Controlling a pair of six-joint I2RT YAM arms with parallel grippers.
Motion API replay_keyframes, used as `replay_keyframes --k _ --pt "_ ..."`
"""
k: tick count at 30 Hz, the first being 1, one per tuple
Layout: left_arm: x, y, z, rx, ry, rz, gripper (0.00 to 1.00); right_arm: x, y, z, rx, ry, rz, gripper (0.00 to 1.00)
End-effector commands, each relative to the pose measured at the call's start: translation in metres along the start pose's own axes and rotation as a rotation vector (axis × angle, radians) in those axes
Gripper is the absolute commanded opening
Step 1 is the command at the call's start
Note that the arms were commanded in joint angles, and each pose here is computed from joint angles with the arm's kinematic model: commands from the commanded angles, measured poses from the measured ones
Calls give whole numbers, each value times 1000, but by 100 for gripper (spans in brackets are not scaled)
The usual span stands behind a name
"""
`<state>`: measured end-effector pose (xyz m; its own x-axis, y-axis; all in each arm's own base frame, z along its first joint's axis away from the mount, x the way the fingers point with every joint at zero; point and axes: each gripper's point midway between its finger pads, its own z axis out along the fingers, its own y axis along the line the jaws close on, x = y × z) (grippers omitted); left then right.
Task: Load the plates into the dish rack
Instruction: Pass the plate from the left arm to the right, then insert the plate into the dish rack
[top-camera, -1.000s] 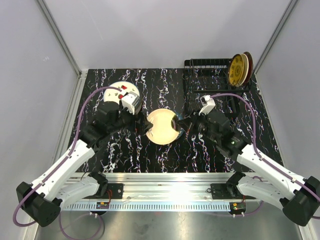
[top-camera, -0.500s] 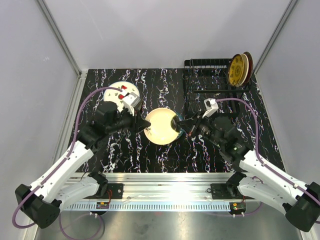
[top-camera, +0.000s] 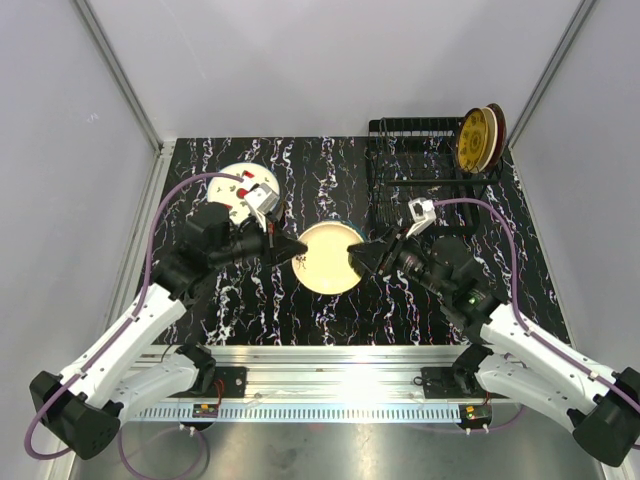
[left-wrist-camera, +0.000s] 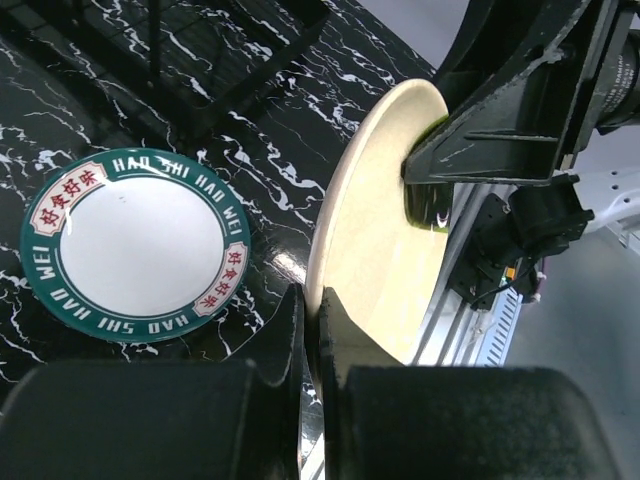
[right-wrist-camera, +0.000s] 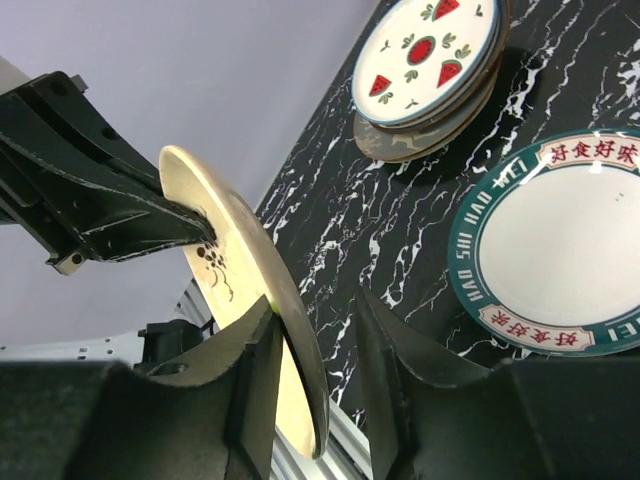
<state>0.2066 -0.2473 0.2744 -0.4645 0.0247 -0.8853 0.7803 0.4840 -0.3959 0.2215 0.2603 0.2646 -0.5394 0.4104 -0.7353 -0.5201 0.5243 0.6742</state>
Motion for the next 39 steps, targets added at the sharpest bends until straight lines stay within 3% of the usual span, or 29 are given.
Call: replay_keyframes --k 1,6,7,8,11,13,17,20,22,29,33,39 --pt "-13 -34 -3 171 -38 38 0 -8 11 3 -52 -32 -8 40" --pt "-12 -29 -2 144 -35 38 0 -6 17 5 -80 -11 -14 18" --pt "-11 -26 -1 125 -35 38 7 -7 18 4 -84 -12 -18 13" --pt "-11 -25 0 123 -30 37 38 -8 19 3 -88 -17 -28 6" --pt "-10 -22 1 112 -19 40 91 -15 21 1 -81 -31 -49 0" --pt "-9 -19 2 97 -15 40 99 -17 21 -1 -66 -31 -64 0" --pt "-12 -10 -1 38 -22 59 99 -36 20 -4 -1 -61 -132 0" --pt "-21 1 -10 -57 -74 89 99 -56 2 -11 155 -90 -198 0" --pt "-31 13 -21 -159 -136 113 99 -68 -17 -18 287 -108 -247 0" --pt "-53 73 -70 -592 -291 130 99 -156 -19 -38 569 -248 -479 0" --pt "-50 103 -94 -814 -273 107 99 -193 -23 -39 732 -285 -577 0" --pt "-46 111 -95 -862 -237 99 99 -261 -23 -57 865 -396 -634 0"
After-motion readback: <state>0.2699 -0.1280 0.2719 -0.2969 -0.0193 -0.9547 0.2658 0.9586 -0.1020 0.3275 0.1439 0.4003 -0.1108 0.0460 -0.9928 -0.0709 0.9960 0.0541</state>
